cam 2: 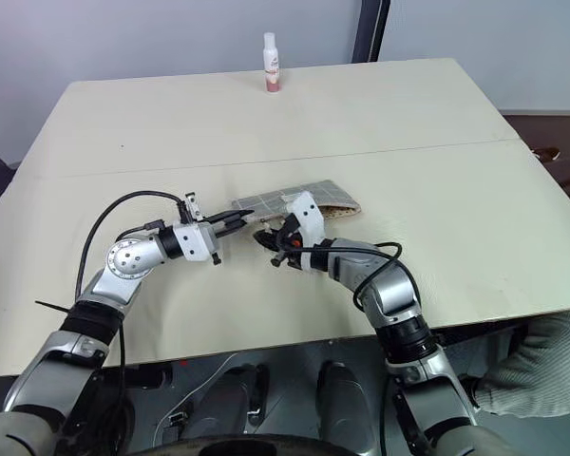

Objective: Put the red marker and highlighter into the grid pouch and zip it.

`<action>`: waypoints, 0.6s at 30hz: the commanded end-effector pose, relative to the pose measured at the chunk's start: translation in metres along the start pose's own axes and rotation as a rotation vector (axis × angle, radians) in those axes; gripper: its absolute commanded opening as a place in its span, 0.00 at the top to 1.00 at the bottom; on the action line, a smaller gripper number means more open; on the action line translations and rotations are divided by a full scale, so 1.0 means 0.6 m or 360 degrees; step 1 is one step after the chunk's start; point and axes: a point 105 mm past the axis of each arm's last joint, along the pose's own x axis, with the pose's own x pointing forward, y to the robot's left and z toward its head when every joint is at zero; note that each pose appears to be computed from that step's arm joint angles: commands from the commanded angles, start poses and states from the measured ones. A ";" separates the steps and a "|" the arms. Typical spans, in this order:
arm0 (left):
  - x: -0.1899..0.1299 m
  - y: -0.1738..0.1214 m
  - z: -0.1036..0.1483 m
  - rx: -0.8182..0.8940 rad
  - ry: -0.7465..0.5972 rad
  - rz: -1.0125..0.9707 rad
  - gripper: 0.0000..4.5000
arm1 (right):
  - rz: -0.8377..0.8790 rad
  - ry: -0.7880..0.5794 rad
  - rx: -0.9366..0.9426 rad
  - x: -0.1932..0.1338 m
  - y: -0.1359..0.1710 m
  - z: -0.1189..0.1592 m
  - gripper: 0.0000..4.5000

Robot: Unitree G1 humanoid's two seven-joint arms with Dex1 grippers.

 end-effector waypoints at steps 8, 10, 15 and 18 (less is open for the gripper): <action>-0.035 0.020 -0.019 -0.0023 0.0087 0.0091 1.00 | -0.0450 0.0103 -0.0184 -0.156 -0.132 -0.003 0.99; -0.036 0.022 -0.024 -0.0037 0.0102 0.0100 1.00 | -0.0549 0.0139 -0.0199 -0.187 -0.158 -0.007 0.99; -0.032 0.020 -0.032 -0.0170 0.0102 0.0086 1.00 | -0.0660 0.0157 -0.0218 -0.228 -0.182 -0.010 0.99; -0.023 0.014 -0.038 -0.0319 0.0114 0.0063 0.84 | -0.0614 0.0110 -0.0225 -0.221 -0.164 -0.004 0.87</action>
